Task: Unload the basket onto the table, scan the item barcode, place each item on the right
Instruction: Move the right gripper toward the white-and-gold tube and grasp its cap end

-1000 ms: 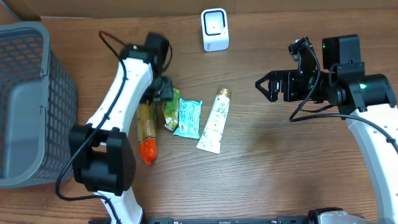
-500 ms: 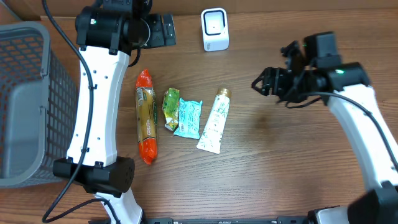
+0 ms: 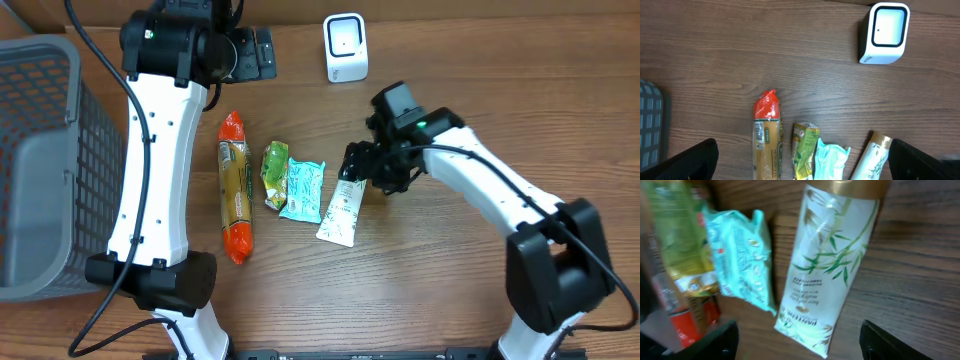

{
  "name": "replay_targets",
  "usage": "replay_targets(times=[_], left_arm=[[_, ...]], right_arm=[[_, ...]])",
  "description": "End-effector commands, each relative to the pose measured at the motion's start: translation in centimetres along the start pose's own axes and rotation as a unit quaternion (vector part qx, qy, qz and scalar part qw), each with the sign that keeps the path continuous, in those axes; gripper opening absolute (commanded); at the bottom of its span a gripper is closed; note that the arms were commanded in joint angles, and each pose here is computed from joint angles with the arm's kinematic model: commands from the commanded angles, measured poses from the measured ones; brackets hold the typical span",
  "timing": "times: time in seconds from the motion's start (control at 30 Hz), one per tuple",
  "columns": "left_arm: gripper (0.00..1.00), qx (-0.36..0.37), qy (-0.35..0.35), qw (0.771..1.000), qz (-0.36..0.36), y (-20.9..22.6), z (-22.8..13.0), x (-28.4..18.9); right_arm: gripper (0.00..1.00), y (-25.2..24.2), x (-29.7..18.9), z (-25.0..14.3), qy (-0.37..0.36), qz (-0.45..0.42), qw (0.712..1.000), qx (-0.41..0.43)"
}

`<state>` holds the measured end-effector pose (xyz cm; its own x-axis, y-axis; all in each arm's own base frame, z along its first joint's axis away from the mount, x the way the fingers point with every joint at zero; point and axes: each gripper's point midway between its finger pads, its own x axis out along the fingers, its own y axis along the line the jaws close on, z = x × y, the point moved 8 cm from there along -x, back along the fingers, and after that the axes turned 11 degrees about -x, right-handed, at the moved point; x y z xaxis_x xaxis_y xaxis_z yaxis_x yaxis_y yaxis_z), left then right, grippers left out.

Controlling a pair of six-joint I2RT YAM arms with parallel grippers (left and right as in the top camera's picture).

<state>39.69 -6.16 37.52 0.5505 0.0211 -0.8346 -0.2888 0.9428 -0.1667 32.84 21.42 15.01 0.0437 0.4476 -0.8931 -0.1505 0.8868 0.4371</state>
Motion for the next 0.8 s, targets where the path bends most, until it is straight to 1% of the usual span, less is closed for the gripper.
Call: replay_targets(times=[0.0, 0.07, 0.23, 0.4, 0.53, 0.67, 0.73, 0.77], left_arm=[[0.99, 0.001, -0.003, 1.0, 0.01, 0.3, 0.2, 0.1], [0.99, 0.002, -0.004, 1.0, 0.01, 0.3, 0.2, 0.1], [1.0, 0.002, -0.004, 1.0, 0.01, 0.3, 0.2, 0.1], [1.0, 0.001, -0.004, 1.0, 0.01, 0.3, 0.2, 0.1], [1.0, 0.002, -0.004, 1.0, 0.01, 0.3, 0.2, 0.1], [1.0, 0.002, -0.004, 1.0, 0.01, 0.3, 0.2, 0.1], [0.99, 0.002, -0.004, 1.0, 0.01, 0.3, 0.2, 0.1], [1.0, 0.002, -0.004, 1.0, 0.01, 0.3, 0.2, 0.1]], right_arm=[[0.78, -0.8, 1.6, 0.4, -0.01, -0.055, 0.998, 0.04], [0.77, -1.3, 2.5, 0.4, -0.006, -0.066, 0.997, 0.049], [0.72, -2.0, 4.6, 0.7, 0.004, -0.071, 0.995, 0.069], [0.65, -2.0, 5.0, 1.6, -0.018, -0.063, 0.996, 0.066], [0.62, -2.1, 5.8, 1.8, -0.017, -0.054, 0.996, 0.071], [0.47, -2.4, 5.7, 2.0, -0.011, -0.042, 0.996, 0.078], [0.43, -2.6, 5.6, 2.0, -0.008, -0.034, 0.996, 0.083], [0.42, -2.7, 5.5, 2.0, -0.005, -0.03, 0.996, 0.085]])
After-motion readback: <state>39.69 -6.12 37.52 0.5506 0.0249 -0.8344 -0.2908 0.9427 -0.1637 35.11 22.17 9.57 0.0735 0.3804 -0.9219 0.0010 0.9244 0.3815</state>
